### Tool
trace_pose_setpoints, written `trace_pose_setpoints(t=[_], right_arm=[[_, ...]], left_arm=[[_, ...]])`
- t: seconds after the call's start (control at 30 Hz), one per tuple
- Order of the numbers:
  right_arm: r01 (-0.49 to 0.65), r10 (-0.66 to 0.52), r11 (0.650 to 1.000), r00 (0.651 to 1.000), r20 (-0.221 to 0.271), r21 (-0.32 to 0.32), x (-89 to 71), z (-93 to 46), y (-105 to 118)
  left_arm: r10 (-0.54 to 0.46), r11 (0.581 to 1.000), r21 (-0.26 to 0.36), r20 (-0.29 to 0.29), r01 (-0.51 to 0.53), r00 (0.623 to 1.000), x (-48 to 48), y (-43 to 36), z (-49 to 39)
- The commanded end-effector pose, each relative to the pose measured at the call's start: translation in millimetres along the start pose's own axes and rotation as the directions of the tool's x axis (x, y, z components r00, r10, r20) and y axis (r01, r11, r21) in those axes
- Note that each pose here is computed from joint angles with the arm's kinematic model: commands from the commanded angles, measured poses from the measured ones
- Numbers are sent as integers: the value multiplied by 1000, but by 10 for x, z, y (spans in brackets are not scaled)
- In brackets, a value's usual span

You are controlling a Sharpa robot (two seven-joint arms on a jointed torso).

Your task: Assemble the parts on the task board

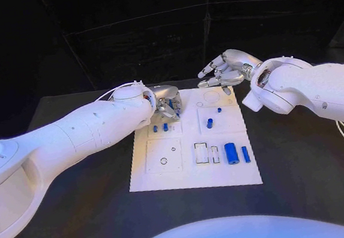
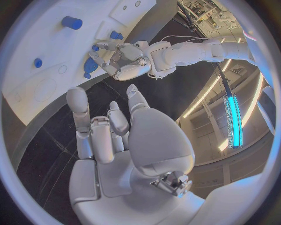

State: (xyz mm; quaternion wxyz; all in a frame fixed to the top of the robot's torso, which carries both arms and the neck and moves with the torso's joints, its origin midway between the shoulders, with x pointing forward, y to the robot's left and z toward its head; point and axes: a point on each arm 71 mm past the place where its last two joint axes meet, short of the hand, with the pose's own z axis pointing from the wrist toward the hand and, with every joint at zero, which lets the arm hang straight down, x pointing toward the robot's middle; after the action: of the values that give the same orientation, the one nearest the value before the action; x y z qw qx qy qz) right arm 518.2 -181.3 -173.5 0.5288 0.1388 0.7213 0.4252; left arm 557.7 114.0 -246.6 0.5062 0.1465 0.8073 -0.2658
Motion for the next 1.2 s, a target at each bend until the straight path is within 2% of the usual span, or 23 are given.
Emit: trace_pose_setpoints(t=[0.03,1.2], right_arm=[[2,-2,1000,1000,-2,-10,-5,-2,18],[2,-2,1000,1000,-4,-10,-3,2,18]], left_arm=[[6,1000,-25,-34,-6,999,59,37,-8],[17,999,-39,-66,-20,998,83,53,-11]])
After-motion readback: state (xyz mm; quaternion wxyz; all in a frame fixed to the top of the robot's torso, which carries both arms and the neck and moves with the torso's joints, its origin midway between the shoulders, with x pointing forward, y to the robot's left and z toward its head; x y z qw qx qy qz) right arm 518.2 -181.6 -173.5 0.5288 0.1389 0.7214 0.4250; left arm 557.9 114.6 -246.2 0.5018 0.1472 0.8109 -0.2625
